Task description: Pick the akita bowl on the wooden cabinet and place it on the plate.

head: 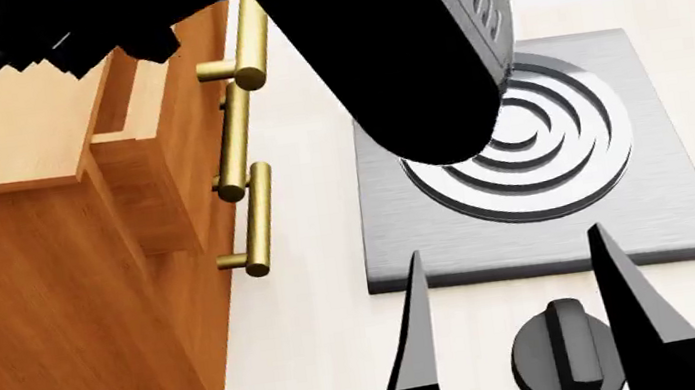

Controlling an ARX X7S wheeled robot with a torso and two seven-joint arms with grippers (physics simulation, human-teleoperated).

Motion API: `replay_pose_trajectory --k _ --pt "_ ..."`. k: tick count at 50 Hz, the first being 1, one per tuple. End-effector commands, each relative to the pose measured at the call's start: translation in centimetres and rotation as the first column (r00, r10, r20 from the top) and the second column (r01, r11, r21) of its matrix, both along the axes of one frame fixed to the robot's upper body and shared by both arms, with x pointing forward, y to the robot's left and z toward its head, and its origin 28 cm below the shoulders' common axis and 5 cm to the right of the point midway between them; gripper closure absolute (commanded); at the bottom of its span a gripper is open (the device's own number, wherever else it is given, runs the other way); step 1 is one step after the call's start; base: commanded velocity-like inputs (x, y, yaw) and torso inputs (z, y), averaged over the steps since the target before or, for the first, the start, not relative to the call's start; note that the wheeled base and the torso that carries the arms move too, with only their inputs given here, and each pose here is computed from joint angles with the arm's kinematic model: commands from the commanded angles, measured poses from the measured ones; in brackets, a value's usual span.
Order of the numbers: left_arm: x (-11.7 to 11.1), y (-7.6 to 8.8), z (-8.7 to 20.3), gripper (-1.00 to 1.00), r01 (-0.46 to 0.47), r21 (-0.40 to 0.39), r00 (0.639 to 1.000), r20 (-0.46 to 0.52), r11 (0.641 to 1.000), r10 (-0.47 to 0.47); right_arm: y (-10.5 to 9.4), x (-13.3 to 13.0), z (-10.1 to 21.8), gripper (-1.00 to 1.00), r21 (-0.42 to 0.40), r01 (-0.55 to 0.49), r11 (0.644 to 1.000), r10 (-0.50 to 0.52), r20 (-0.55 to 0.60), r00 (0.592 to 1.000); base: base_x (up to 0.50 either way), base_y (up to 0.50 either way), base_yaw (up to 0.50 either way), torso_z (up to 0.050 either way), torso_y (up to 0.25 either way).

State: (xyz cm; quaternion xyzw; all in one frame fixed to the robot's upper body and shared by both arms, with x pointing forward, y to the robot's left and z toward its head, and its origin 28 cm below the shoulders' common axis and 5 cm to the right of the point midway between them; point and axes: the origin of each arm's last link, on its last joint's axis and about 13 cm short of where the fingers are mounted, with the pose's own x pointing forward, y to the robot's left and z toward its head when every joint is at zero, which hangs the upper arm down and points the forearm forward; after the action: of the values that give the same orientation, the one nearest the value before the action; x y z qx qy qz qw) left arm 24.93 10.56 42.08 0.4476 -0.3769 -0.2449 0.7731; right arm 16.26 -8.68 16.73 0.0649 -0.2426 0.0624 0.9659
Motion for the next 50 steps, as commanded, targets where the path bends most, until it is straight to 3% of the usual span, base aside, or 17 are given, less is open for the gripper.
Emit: replay_pose_trajectory --k 1,50 --pt "-0.7 -0.6 -0.5 1.00 0.089 0.044 0.996 0.007 0.995 -0.089 -0.1 -0.2 0.6 -1.00 0.001 0.005 1.000 -0.005 0.037 0.999 0.00 0.00 0.00 0.000 0.000" --pt "-0.2 0.9 -2.8 1.00 0.095 0.025 0.995 -0.028 0.995 -0.094 0.1 -1.1 1.7 -1.00 -0.004 -0.015 1.000 0.015 0.083 0.996 0.00 0.00 0.00 0.000 0.000"
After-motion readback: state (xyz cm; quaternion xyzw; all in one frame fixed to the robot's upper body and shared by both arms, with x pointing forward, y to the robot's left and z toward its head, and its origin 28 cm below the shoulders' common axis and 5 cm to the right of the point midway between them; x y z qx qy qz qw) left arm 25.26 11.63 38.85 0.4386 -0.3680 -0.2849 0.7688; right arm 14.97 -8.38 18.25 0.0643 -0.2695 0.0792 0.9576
